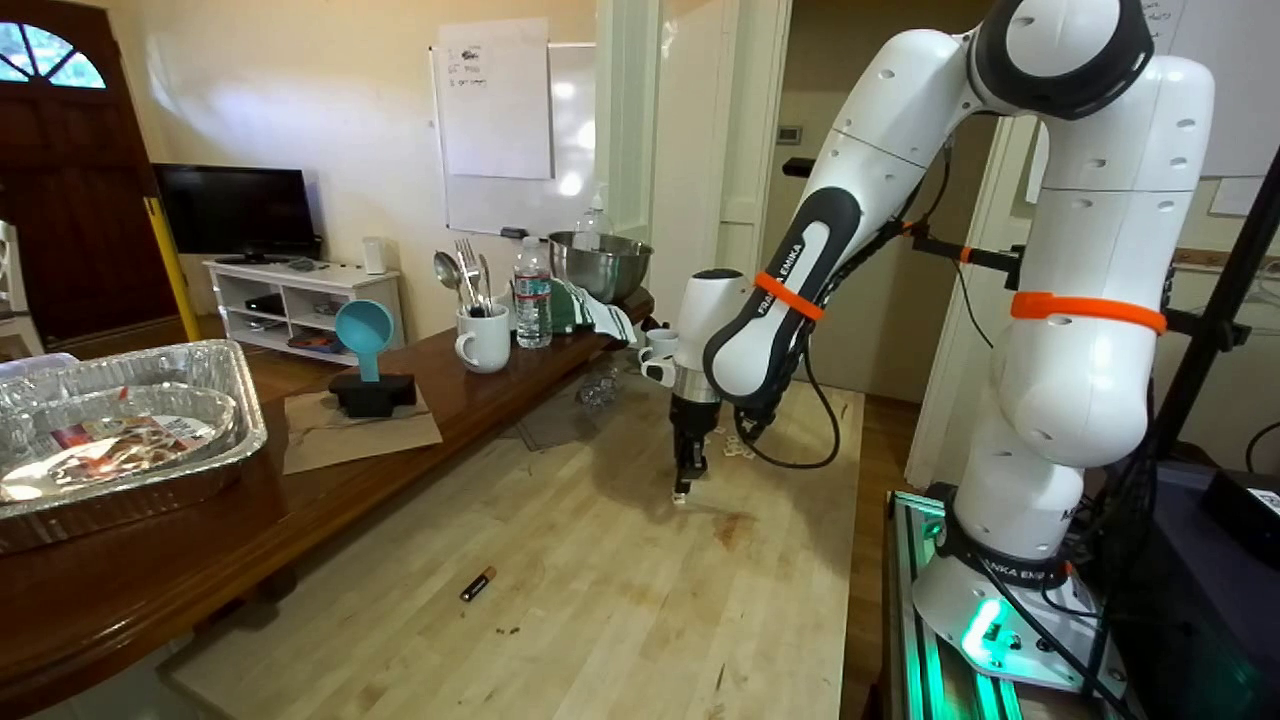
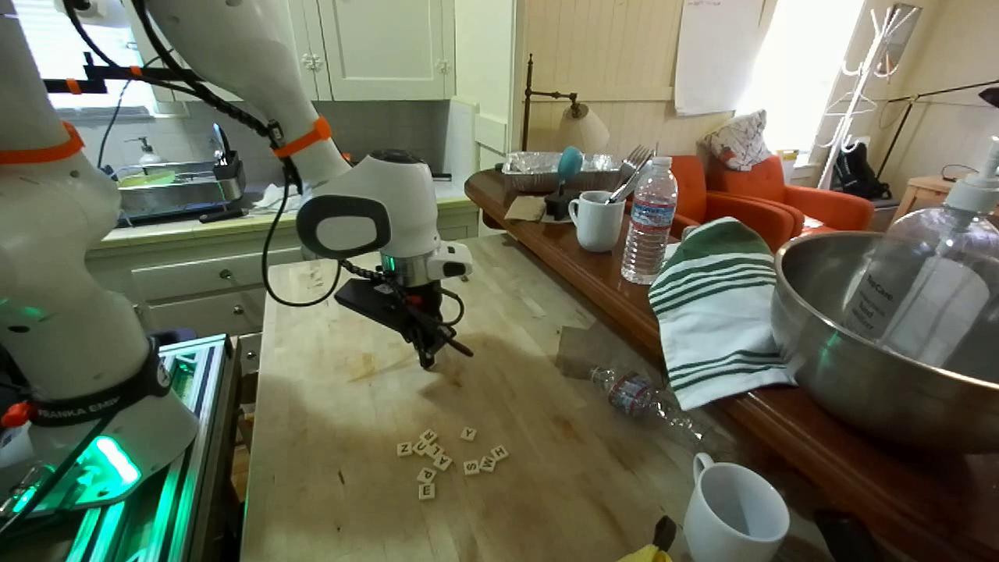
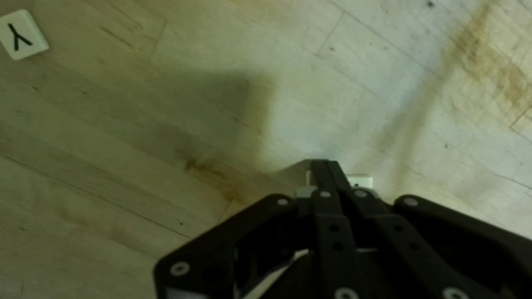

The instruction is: Move the letter tiles to the left

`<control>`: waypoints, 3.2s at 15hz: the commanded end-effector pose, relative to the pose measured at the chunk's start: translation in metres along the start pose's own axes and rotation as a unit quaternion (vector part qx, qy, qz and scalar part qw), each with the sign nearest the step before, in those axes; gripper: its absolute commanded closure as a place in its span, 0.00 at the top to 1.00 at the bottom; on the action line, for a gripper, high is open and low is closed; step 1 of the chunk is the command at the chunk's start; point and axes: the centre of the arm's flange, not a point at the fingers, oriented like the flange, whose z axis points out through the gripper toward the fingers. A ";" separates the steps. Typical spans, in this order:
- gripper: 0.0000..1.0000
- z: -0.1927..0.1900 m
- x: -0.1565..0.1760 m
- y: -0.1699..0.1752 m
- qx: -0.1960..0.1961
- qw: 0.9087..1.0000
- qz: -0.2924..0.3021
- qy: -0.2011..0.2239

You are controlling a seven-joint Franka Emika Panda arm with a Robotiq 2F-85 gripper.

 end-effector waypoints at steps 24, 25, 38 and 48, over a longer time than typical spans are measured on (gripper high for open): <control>0.00 -0.010 -0.017 -0.020 0.019 1.000 0.011 -0.009; 0.00 -0.011 -0.018 -0.020 0.020 1.000 0.011 -0.010; 0.00 -0.055 -0.023 0.000 -0.008 0.999 0.036 0.028; 0.00 -0.053 -0.066 0.084 -0.026 0.998 0.044 0.027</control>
